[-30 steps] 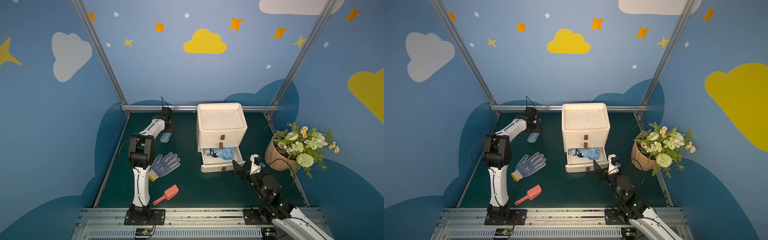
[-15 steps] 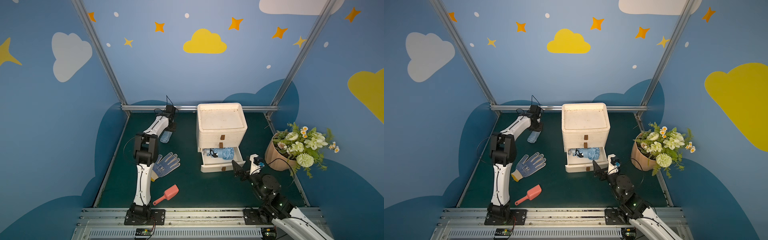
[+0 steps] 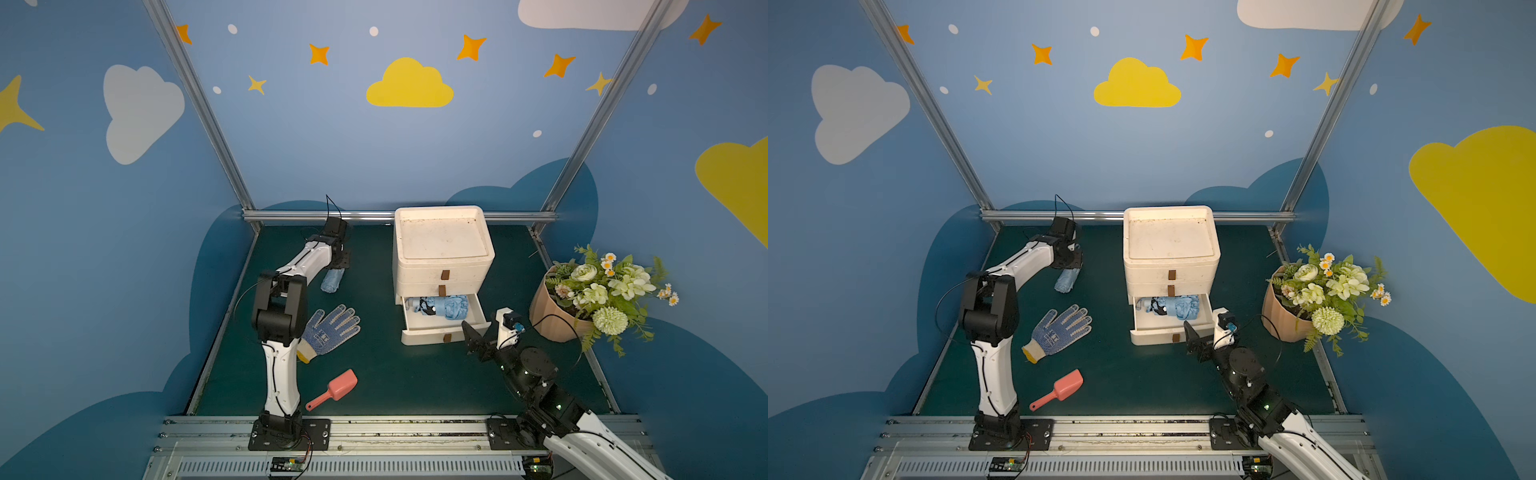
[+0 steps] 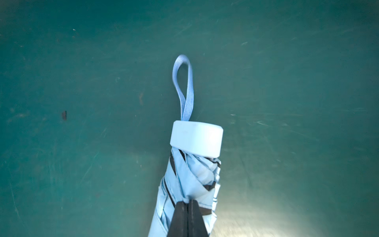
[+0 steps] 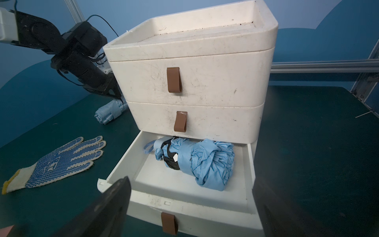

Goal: Place the umbrella in the drawer by color
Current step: Pick up the umbrella from the center of the board.

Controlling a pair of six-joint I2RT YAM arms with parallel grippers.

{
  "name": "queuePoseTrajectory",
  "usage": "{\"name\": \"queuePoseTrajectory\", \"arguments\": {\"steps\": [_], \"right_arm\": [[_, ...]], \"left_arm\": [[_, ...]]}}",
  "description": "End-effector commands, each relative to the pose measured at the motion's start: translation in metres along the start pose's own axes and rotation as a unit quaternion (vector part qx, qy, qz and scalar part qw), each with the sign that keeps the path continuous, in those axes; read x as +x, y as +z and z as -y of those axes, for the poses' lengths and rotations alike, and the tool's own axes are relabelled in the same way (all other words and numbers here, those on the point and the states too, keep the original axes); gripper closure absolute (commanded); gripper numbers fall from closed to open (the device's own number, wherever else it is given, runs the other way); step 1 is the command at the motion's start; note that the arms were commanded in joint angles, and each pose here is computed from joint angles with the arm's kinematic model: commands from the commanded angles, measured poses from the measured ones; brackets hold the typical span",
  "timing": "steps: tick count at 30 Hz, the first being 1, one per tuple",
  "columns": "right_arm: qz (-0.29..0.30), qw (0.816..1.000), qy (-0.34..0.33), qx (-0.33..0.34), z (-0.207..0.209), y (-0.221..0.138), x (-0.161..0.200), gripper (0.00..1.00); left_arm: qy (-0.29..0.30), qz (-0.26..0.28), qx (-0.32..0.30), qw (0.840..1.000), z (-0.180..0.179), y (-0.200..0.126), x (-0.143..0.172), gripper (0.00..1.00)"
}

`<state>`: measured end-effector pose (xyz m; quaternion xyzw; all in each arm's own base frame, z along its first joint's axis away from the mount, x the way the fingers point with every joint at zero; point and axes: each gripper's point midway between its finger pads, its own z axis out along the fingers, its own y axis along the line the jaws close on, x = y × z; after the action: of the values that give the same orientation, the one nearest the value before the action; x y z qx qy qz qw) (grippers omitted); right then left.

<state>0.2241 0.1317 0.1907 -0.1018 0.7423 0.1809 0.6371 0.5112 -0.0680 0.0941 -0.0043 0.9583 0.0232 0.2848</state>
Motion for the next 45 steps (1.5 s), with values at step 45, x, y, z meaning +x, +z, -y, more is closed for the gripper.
{"name": "queuePoseTrajectory", "arguments": {"steps": [45], "right_arm": [[-0.001,0.965,-0.026,-0.259,-0.097,0.0,-0.022,0.17]], "left_arm": [[0.154,0.377,0.594,0.694,0.247,-0.37,0.088,0.98]]}}
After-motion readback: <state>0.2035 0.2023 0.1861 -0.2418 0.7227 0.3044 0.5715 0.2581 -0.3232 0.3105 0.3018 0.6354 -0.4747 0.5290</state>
